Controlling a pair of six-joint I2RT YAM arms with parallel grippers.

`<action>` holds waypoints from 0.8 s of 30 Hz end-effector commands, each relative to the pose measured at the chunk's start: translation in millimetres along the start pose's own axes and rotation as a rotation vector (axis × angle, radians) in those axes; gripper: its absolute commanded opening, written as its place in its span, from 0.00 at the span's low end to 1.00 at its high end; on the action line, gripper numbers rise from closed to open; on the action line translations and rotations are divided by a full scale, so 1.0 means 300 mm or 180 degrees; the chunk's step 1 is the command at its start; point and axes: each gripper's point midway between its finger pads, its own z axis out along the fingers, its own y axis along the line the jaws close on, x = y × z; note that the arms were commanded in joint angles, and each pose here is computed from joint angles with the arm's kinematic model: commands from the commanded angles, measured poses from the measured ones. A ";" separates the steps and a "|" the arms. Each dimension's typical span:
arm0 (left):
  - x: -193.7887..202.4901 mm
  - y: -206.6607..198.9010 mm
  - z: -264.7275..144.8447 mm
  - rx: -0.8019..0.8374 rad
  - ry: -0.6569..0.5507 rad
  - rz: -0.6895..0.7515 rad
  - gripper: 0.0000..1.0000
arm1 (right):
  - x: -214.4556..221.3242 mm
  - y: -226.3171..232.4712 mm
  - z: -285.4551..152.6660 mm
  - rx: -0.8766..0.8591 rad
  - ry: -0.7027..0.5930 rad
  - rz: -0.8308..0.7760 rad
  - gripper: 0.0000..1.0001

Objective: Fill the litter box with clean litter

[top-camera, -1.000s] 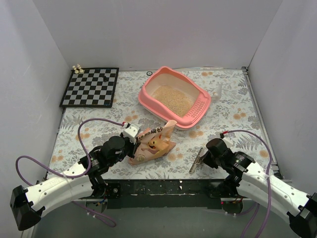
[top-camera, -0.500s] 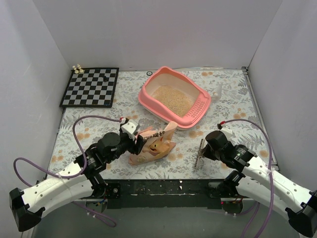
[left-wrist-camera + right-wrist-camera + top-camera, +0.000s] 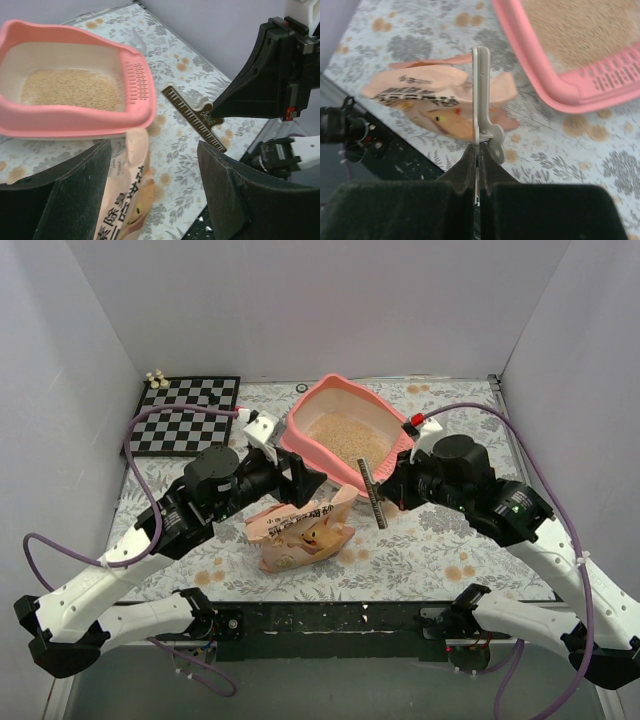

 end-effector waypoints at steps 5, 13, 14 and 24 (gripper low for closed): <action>-0.145 -0.187 0.020 0.0933 -0.0196 -0.0810 0.69 | -0.165 0.298 -0.154 -0.1453 -0.0217 -0.0656 0.01; -0.189 -0.213 0.032 0.1394 -0.0280 -0.1189 0.69 | -0.300 0.309 -0.265 -0.1350 -0.0676 -0.0656 0.01; -0.187 -0.216 0.034 0.1441 -0.0270 -0.1231 0.69 | -0.308 0.312 -0.274 -0.1357 -0.0714 -0.0655 0.01; -0.184 -0.243 0.034 0.1841 -0.0470 -0.1321 0.67 | -0.324 0.379 -0.300 -0.1728 -0.0822 -0.0550 0.01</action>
